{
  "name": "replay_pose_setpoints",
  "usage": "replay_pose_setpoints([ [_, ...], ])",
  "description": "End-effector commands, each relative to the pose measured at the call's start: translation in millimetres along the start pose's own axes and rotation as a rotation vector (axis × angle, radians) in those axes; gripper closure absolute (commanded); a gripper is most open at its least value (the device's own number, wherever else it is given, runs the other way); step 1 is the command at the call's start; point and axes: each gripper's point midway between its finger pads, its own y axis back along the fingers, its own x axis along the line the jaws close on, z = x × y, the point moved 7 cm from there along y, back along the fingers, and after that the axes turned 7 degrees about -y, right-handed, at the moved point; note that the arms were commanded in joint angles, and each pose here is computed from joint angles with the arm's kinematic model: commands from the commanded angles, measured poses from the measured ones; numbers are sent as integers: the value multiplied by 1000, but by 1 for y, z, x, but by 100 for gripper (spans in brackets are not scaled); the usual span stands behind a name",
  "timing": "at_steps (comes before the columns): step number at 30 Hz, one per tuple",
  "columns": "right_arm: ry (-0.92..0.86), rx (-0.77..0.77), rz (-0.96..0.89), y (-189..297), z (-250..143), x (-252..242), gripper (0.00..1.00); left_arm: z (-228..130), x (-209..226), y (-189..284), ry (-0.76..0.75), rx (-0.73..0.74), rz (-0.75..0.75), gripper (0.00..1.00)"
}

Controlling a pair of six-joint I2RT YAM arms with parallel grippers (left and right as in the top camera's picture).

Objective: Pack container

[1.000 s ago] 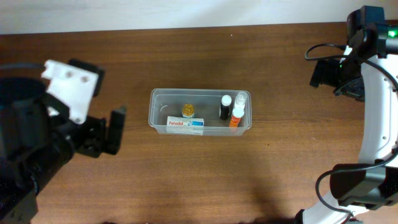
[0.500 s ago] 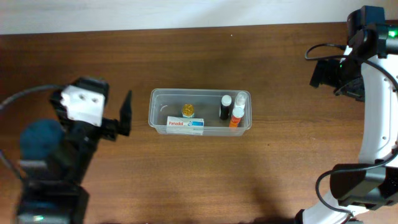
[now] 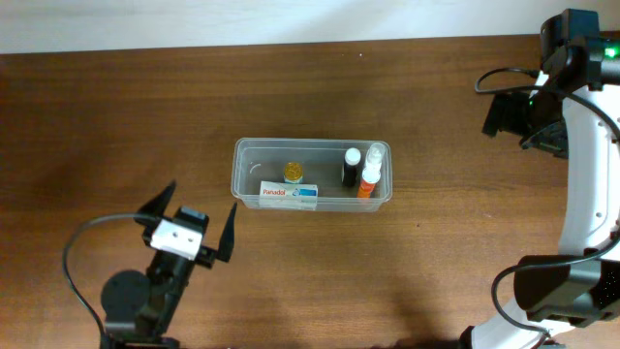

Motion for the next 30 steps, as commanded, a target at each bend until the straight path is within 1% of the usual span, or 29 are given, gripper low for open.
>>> replay_pose_setpoints([
  [1, -6, -19, 2, 5, 1, -2, 2, -19, -8, 6, -16, -13, 2, 1],
  [5, -6, -19, 2, 5, 1, -2, 2, -36, -15, 8, -25, -45, 14, 0],
  [12, -6, -19, 2, 5, 1, -2, 2, -51, -21, 9, -51, -136, 48, 1],
  [20, -6, -19, 2, 5, 1, -2, 2, -69, -22, 7, -41, -92, 59, 1],
  [25, -6, -19, 2, 5, 1, -2, 2, -88, -21, 8, -10, 15, 62, 1],
  [30, -6, -19, 2, 5, 1, -2, 2, -93, -24, 15, -3, 36, 63, 1],
])
